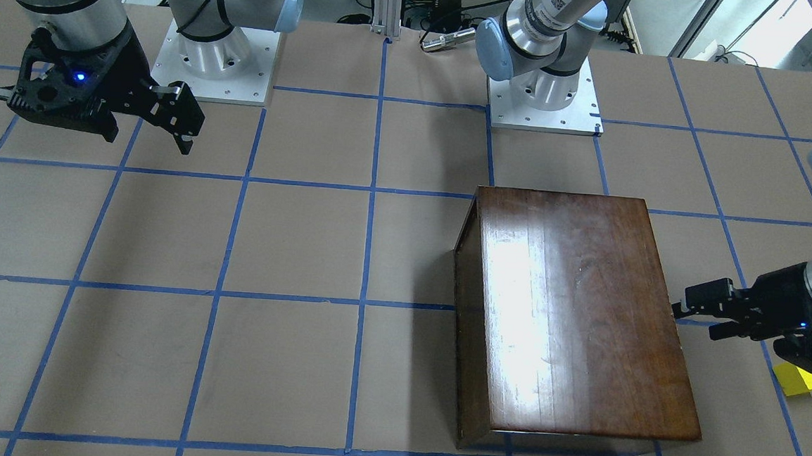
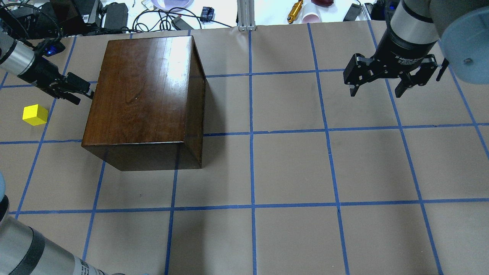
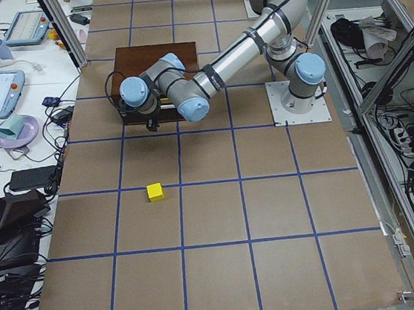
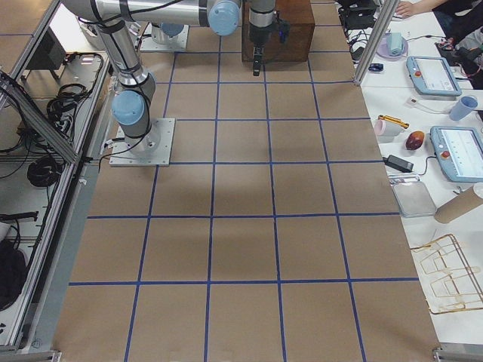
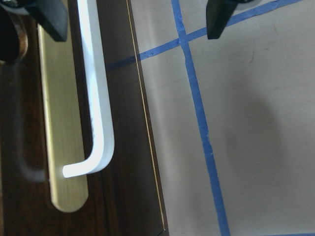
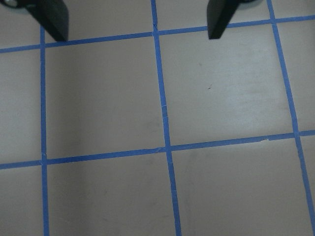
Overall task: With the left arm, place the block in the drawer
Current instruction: 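Close the left gripper on the white drawer handle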
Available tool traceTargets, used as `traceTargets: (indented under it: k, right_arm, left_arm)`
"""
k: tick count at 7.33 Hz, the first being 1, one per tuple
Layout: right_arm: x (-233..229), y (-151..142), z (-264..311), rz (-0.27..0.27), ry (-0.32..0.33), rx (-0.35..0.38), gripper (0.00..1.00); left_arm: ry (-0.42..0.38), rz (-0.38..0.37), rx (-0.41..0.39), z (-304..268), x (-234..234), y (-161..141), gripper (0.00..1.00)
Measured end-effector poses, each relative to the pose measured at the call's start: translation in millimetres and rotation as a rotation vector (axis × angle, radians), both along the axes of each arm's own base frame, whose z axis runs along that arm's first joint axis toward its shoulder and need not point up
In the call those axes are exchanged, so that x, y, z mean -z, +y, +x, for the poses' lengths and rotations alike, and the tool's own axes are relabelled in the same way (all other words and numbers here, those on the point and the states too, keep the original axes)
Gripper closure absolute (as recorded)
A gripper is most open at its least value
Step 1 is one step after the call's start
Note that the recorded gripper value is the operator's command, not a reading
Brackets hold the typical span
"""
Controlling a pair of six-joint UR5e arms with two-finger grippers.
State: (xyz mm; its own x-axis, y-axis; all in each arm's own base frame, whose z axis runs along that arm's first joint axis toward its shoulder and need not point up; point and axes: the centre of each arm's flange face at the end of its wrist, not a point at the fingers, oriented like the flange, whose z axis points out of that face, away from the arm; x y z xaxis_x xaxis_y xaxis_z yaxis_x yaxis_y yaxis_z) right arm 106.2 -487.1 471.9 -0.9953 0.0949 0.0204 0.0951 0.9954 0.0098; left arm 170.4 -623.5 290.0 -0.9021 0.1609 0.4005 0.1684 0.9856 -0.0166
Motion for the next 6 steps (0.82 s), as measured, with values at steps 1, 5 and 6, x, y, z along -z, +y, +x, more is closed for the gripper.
traceTargets:
  k: [1,5,6]
  right_arm:
    - [0,0,0,0.0,0.0,0.0,0.0]
    - [0,0,0,-0.001,0.0,0.0,0.0]
    - [0,0,0,-0.001,0.0,0.0,0.0]
  left_arm:
    - [0.003,0.005,0.003,-1,4,-1,0.0]
    - [0.005,0.011,0.007,0,21,-7,0.0]
    - [0.001,0.009,0.007,1,22,-8,0.0]
